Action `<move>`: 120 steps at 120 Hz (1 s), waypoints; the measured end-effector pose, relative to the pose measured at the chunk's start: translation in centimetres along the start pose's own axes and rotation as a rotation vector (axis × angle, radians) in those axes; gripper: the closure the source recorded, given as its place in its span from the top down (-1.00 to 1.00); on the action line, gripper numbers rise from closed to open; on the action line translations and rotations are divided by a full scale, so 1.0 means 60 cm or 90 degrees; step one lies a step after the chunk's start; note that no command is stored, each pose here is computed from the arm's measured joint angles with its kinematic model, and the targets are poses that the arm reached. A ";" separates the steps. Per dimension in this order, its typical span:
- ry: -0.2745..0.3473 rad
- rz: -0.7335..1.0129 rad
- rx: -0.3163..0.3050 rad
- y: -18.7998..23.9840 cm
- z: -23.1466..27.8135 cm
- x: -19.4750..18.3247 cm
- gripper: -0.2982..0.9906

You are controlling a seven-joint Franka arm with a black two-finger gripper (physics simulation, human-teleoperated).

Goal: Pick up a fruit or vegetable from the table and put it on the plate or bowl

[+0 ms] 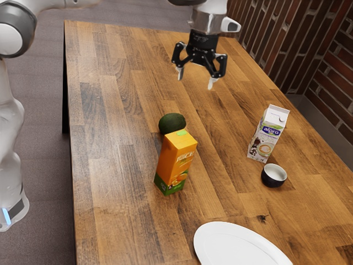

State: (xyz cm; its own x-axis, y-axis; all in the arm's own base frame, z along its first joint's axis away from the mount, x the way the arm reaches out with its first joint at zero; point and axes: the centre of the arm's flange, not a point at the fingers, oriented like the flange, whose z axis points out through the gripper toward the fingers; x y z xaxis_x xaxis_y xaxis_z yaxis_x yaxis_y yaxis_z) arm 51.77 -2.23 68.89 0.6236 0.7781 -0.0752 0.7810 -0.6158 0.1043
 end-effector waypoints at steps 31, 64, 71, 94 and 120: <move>-0.010 -0.226 -0.007 0.001 -0.029 -0.057 0.54; 0.086 -0.083 0.040 -0.018 -0.051 -0.069 0.54; 0.101 -0.038 0.068 -0.020 -0.034 -0.041 0.54; 0.123 0.123 0.083 -0.153 0.037 -0.057 0.54; 0.115 0.242 0.070 -0.156 0.123 -0.032 0.54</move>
State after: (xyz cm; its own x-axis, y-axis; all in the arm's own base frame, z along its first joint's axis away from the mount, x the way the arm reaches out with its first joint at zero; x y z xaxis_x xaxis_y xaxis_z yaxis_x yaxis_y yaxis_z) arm 43.51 1.13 60.71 0.8587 0.4971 0.1245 0.5027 -0.8643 -0.0162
